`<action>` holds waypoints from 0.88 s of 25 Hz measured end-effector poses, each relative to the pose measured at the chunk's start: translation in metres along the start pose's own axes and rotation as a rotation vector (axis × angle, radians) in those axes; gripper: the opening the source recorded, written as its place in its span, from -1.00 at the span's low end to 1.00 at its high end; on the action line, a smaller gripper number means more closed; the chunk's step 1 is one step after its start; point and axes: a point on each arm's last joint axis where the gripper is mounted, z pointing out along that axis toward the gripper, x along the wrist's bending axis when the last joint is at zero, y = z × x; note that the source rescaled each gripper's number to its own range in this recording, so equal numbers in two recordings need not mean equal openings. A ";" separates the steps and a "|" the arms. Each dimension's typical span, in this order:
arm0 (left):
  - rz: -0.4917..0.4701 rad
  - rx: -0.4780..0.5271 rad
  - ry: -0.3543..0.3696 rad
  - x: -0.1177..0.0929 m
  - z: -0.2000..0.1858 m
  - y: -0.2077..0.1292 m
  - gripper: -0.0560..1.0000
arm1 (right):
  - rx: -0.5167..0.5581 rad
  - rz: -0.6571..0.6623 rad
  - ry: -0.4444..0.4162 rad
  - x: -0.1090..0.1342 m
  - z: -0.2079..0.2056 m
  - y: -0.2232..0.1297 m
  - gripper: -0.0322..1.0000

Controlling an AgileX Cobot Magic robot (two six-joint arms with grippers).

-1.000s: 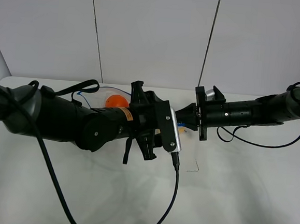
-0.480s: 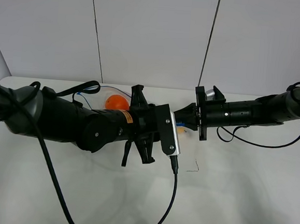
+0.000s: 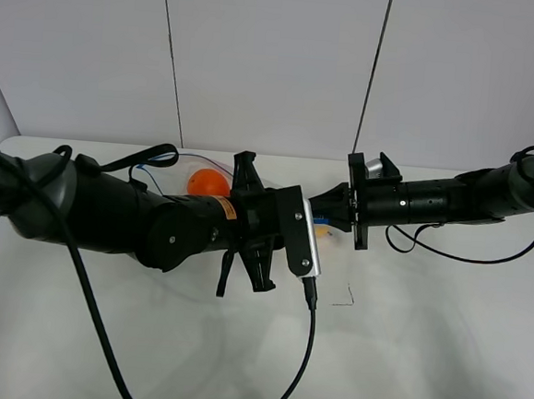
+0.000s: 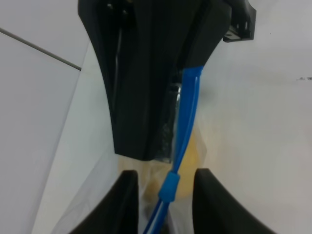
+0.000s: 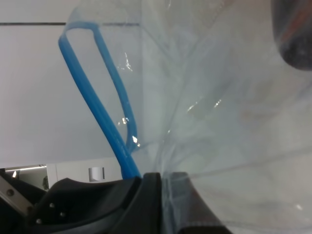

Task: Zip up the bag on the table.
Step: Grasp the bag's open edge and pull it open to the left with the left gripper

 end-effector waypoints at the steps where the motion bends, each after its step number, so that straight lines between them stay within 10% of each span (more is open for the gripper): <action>1: 0.001 -0.001 -0.001 0.000 0.000 0.000 -0.25 | -0.001 0.000 0.001 0.000 0.000 0.000 -0.94; 11: 0.013 -0.028 0.012 -0.003 -0.001 0.008 -0.27 | -0.010 0.005 0.008 0.001 0.000 0.001 -0.94; 17: 0.013 -0.032 0.018 -0.003 -0.001 0.008 -0.89 | -0.010 0.005 0.009 0.001 0.000 0.001 -0.94; 22: 0.013 -0.032 0.018 -0.003 -0.001 0.008 -0.89 | -0.010 0.005 0.009 0.001 0.000 0.001 -0.94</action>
